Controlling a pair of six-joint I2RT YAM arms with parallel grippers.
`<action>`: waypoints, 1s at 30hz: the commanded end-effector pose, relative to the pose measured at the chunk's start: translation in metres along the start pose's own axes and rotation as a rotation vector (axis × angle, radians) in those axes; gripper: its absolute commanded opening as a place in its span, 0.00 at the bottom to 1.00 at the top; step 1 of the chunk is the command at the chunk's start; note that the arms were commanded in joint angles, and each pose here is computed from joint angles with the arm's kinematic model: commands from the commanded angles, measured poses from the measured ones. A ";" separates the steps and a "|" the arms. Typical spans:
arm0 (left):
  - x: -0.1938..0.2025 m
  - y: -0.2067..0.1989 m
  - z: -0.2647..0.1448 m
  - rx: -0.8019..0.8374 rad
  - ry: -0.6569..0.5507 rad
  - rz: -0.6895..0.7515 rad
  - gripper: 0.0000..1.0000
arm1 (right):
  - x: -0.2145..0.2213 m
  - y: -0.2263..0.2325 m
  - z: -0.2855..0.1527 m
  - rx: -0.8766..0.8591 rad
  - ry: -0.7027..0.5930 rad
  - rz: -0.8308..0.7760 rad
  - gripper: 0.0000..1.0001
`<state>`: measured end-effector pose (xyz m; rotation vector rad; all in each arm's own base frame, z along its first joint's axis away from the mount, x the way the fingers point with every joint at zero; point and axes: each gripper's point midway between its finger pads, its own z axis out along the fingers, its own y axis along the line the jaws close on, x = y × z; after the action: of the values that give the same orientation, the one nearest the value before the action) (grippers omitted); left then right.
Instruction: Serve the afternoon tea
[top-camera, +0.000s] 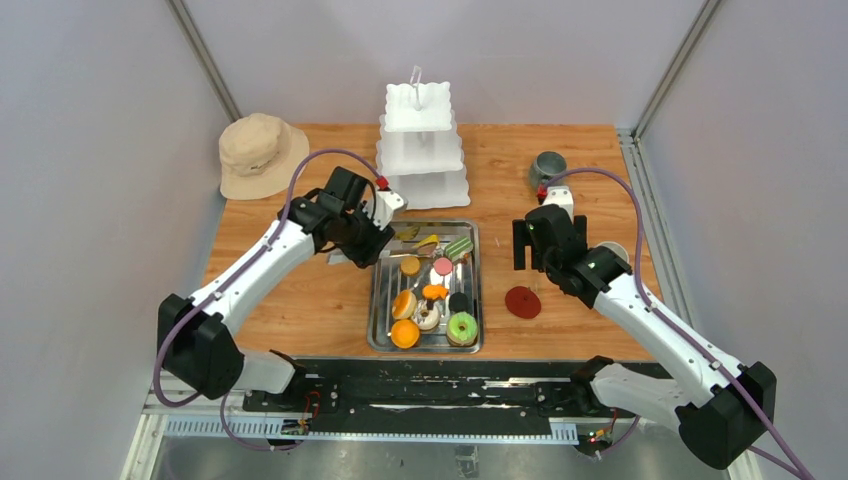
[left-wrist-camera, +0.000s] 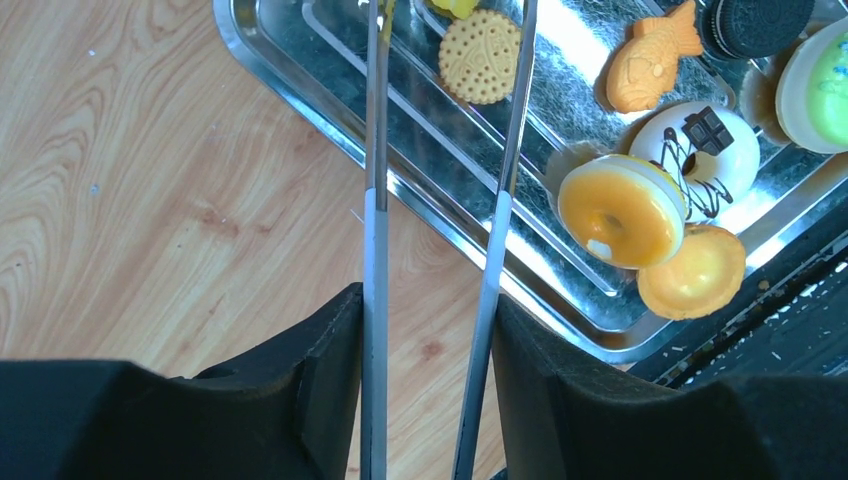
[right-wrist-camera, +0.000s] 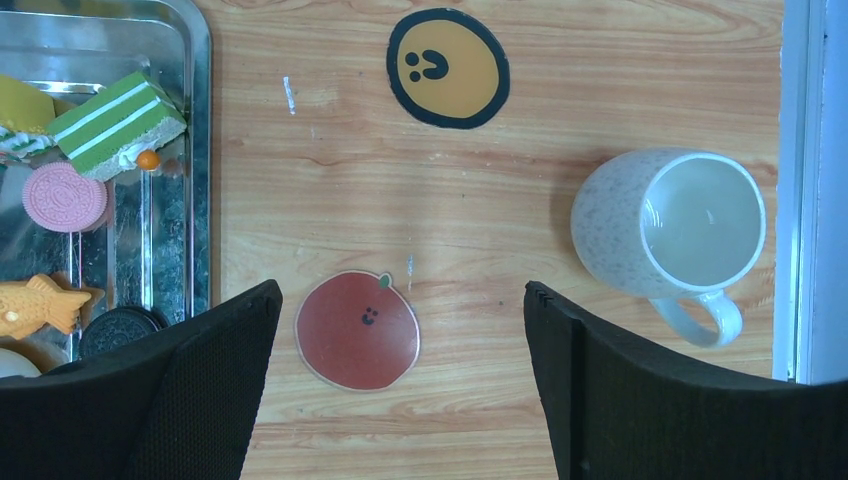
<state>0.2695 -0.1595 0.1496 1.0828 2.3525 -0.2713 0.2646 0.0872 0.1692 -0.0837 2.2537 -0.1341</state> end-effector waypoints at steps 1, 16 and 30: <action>-0.008 -0.004 0.004 0.051 -0.038 0.011 0.52 | -0.001 0.002 -0.003 -0.008 0.001 0.016 0.90; -0.010 -0.007 0.018 0.129 -0.003 -0.012 0.50 | 0.001 0.001 -0.003 -0.004 0.004 0.014 0.89; 0.001 0.023 0.011 -0.052 -0.001 -0.146 0.52 | 0.004 0.004 0.001 -0.009 0.021 0.009 0.90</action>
<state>0.2779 -0.1647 0.1304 1.0559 2.4300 -0.3477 0.2644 0.0890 0.1679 -0.0786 2.2596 -0.1229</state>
